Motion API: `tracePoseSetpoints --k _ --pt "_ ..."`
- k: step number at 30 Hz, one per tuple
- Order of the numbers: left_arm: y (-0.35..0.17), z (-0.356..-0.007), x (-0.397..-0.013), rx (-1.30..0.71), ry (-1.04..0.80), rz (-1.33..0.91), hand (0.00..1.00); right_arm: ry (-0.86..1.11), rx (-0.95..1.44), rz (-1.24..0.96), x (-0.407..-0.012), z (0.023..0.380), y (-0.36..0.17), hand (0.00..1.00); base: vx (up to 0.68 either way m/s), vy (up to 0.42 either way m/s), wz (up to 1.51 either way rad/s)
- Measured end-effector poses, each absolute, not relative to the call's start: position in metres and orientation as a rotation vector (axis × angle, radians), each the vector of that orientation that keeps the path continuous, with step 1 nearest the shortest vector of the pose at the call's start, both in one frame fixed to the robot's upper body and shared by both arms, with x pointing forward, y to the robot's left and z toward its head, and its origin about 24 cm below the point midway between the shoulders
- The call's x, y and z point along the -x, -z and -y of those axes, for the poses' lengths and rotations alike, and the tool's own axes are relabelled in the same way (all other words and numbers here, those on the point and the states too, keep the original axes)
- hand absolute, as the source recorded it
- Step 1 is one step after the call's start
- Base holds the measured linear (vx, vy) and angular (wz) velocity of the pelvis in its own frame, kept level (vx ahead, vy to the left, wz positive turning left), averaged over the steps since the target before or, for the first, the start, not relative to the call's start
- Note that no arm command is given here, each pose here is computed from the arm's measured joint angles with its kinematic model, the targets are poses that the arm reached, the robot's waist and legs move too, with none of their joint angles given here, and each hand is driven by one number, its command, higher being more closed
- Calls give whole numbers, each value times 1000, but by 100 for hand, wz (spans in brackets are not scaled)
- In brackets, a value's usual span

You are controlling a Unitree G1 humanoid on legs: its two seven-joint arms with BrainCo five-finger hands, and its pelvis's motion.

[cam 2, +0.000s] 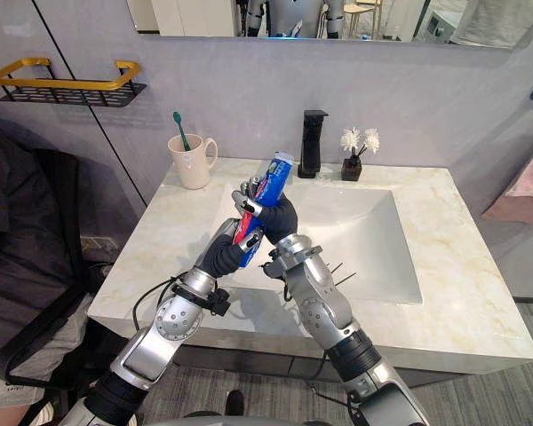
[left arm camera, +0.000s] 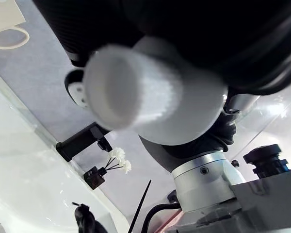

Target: Organize washtable

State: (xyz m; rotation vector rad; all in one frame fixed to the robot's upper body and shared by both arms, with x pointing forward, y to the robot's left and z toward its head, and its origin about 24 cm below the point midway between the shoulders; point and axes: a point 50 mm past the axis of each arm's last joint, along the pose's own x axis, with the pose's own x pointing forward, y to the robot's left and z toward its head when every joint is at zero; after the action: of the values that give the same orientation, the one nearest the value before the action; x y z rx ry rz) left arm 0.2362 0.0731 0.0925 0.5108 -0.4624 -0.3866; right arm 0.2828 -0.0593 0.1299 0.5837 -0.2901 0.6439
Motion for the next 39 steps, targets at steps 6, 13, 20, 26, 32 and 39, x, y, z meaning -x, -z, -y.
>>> tracePoseSetpoints --k 6,13,20,26,32,39 --pt "-104 -93 -228 -519 272 512 0 -621 -611 393 -281 65 -151 100 -25 -5 0" --pt "-132 -155 -219 -557 -88 589 0 -445 -623 551 -285 106 -169 100 -13 -13 5" --pt "-135 -226 -186 -602 -515 521 0 -277 -586 601 -271 145 -161 100 1 -5 2" --pt "-92 -282 -157 -487 -848 272 0 -123 -544 592 -265 174 -148 100 0 -3 1" --pt "8 -303 -116 -201 -992 -180 0 -59 -522 581 -261 182 -141 100 -17 -7 3" --pt "100 -275 -68 -67 -887 -689 0 8 -508 596 -260 181 -141 100 -31 -14 12"
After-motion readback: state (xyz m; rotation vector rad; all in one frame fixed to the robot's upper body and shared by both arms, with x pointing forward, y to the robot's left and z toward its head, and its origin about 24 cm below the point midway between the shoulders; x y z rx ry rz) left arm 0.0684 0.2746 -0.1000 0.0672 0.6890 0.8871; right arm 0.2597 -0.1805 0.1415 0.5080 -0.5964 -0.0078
